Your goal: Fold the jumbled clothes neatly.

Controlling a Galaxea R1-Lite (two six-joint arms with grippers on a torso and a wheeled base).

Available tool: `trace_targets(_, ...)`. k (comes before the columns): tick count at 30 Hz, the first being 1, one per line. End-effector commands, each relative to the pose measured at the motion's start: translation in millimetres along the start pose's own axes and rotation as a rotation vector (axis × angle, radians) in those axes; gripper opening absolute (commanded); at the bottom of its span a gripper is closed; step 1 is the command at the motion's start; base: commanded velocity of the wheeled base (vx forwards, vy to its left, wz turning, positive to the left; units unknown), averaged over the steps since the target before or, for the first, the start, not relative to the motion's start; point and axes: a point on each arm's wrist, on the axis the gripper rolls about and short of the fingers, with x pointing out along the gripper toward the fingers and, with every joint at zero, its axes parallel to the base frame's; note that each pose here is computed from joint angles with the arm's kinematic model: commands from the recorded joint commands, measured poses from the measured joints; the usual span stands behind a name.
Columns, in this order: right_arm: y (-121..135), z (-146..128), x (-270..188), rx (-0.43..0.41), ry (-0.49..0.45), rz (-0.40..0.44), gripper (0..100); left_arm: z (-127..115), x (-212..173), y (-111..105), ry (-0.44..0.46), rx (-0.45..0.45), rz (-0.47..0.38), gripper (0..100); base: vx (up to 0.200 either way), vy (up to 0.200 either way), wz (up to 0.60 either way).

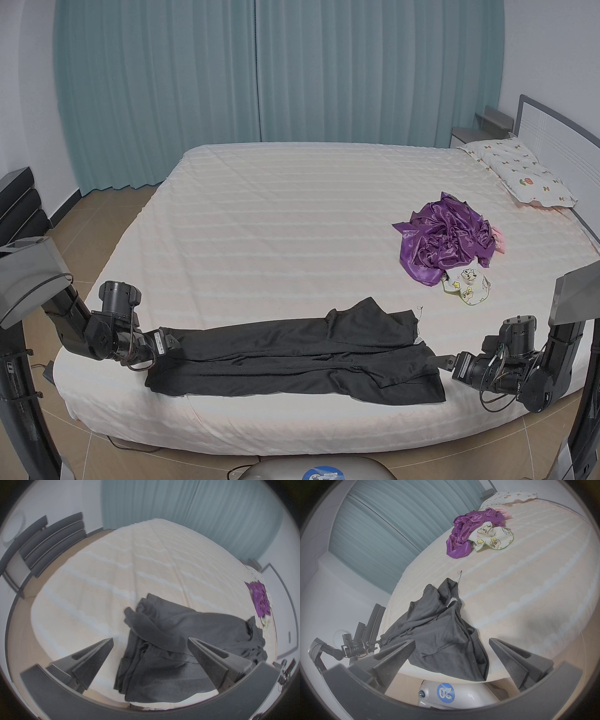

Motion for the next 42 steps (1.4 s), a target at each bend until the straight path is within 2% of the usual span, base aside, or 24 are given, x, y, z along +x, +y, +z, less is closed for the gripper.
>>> trace_targets(1, -5.2, -7.6, 1.8, 0.011, 0.034, -0.017, 100, -4.2, 20.9, 2.7, 0.031, 0.009, -0.009, 100, 0.0, 0.0, 0.0)
trace_targets(8, -5.0, -9.5, 0.6, 0.011, 0.04, -0.016, 100, -2.9, 31.2, 2.6, 0.035, 0.032, -0.009, 100, 0.0, 0.0, 0.0)
trace_targets(9, -5.0, -9.5, 0.6, 0.011, 0.04, -0.016, 100, -3.7, 31.5, 2.8, 0.037, 0.033, -0.009, 0, 0.0, 0.0, 0.0)
trace_targets(18, -5.2, -9.9, 0.3, 0.013, 0.042, -0.018, 100, -10.1, 24.1, 5.1, 0.054, 0.031, -0.014, 0, 0.0, 0.0, 0.0)
trace_targets(24, -5.1, -10.0, -3.2, 0.052, 0.037, -0.016, 100, -0.6, 10.6, 3.9, -0.019, 0.028, -0.019, 0, 0.0, 0.0, 0.0)
trace_targets(29, -5.7, -10.4, -5.1, 0.05, 0.014, -0.003, 100, 8.6, -4.6, 1.9, -0.062, 0.022, -0.027, 0, 0.0, 0.0, 0.0)
trace_targets(42, -6.6, -11.7, -5.0, 0.049, 0.013, -0.001, 100, 4.7, -8.9, 0.9, -0.06, 0.025, -0.008, 0, 0.0, 0.0, 0.0)
